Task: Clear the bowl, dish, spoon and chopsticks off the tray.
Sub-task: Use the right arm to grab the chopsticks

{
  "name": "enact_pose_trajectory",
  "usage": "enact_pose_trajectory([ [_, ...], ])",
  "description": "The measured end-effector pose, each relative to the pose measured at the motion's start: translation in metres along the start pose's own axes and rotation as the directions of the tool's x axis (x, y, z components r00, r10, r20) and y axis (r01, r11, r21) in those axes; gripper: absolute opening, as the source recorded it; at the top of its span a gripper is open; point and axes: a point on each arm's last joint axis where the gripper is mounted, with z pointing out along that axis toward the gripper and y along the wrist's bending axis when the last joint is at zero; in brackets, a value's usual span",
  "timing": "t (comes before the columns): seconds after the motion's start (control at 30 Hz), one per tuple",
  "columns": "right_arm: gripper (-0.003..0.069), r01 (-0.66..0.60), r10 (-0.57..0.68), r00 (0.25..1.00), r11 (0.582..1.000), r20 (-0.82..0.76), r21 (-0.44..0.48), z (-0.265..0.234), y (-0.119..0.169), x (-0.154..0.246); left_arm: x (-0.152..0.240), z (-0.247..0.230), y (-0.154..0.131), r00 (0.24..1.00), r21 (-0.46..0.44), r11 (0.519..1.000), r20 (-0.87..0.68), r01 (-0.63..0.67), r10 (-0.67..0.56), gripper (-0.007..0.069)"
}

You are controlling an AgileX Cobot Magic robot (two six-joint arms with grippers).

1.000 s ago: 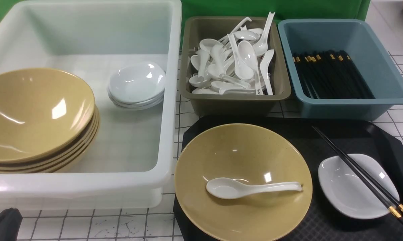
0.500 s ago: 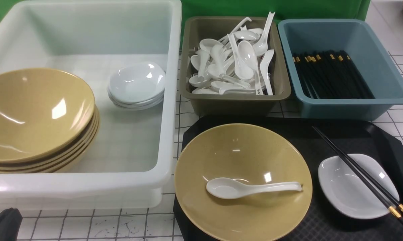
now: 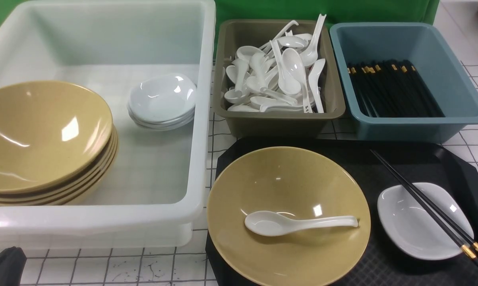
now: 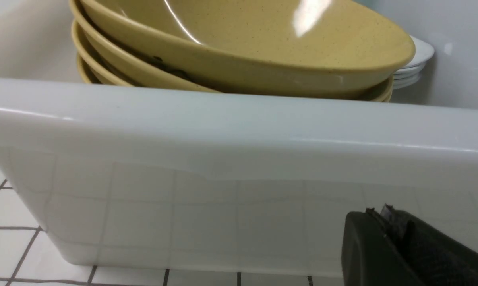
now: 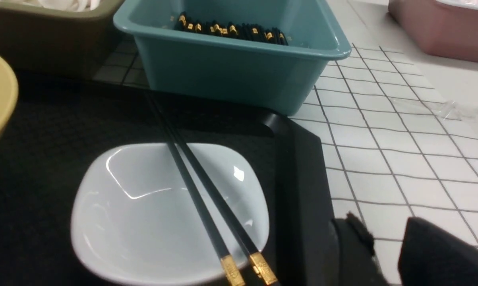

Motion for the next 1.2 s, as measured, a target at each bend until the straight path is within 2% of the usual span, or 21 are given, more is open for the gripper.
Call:
enact_pose_trajectory([
  [0.33,0.0237,-0.008,0.008,1.000,1.000,0.000,0.000,0.000,0.000,0.000,0.000,0.000,0.000,1.000,0.000,1.000,0.000,0.000,0.000,-0.0012],
  [0.5,0.0237,-0.006,0.006,1.000,1.000,0.000,0.000,0.000,0.000,0.000,-0.001,0.000,0.001,0.998,-0.015,0.998,0.009,-0.054,0.055,-0.0012],
  [0.57,0.0237,-0.003,0.003,1.000,1.000,0.000,0.000,0.000,0.000,0.000,-0.002,0.000,0.001,0.999,-0.011,1.000,0.021,-0.030,0.030,-0.0012],
  [0.67,0.0237,-0.034,0.034,0.999,0.999,0.001,-0.002,0.000,0.000,0.000,-0.004,0.000,-0.002,0.990,0.025,0.990,0.040,0.136,-0.137,-0.0012],
  [0.73,0.0237,-0.087,0.087,0.996,0.996,0.004,-0.006,0.000,0.000,0.000,-0.005,0.000,-0.004,0.957,0.059,0.956,0.039,0.286,-0.288,-0.0012],
  [0.77,0.0237,-0.184,0.184,0.983,0.983,0.006,-0.013,0.000,0.001,-0.001,-0.006,0.000,-0.007,0.892,0.092,0.890,0.025,0.447,-0.451,-0.0012],
  [0.8,0.0237,-0.226,0.227,0.974,0.974,0.005,-0.018,0.000,0.001,-0.001,-0.006,-0.001,-0.008,0.839,0.114,0.834,0.010,0.540,-0.545,-0.0012],
  [0.83,0.0237,-0.314,0.314,0.949,0.949,0.006,-0.027,0.000,0.002,-0.001,-0.007,-0.001,-0.010,0.748,0.139,0.739,-0.014,0.659,-0.664,-0.0012],
  [0.87,0.0237,-0.485,0.486,0.874,0.873,0.005,-0.043,0.000,0.003,-0.002,-0.009,-0.001,-0.013,0.624,0.161,0.610,-0.048,0.776,-0.780,-0.0012],
  [0.9,0.0237,-0.647,0.649,0.761,0.760,0.003,-0.066,0.000,0.004,-0.004,-0.010,-0.002,-0.014,0.543,0.173,0.526,-0.071,0.833,-0.837,-0.0012],
  [0.93,0.0237,-0.733,0.735,0.678,0.676,-0.001,-0.076,0.000,0.005,-0.005,-0.010,-0.002,-0.015,0.496,0.178,0.477,-0.083,0.861,-0.864,-0.0012],
  [0.97,0.0237,-0.842,0.846,0.534,0.531,-0.009,-0.093,0.000,0.005,-0.006,-0.011,-0.002,-0.015,0.431,0.186,0.409,-0.100,0.894,-0.897,-0.0012],
  [1.0,0.0237,-0.853,0.856,0.517,0.513,-0.010,-0.095,0.000,0.005,-0.006,-0.011,-0.002,-0.015,0.423,0.187,0.400,-0.101,0.897,-0.900,-0.0012],
  [1.03,0.0237,-0.898,0.902,0.431,0.427,-0.017,-0.103,0.000,0.005,-0.007,-0.012,-0.002,-0.016,0.395,0.190,0.371,-0.106,0.909,-0.913,-0.0012],
  [1.1,0.0237,-0.921,0.925,0.378,0.374,-0.021,-0.106,0.000,0.005,-0.008,-0.013,-0.002,-0.016,0.364,0.195,0.339,-0.109,0.920,-0.925,-0.0012],
  [1.17,0.0237,-0.913,0.917,0.397,0.393,-0.018,-0.109,0.000,0.005,-0.008,-0.013,-0.002,-0.016,0.356,0.197,0.331,-0.109,0.923,-0.928,-0.0012],
  [1.2,0.0237,-0.900,0.904,0.426,0.422,-0.014,-0.110,0.000,0.005,-0.008,-0.013,-0.002,-0.016,0.356,0.197,0.330,-0.109,0.923,-0.928,-0.0012],
])
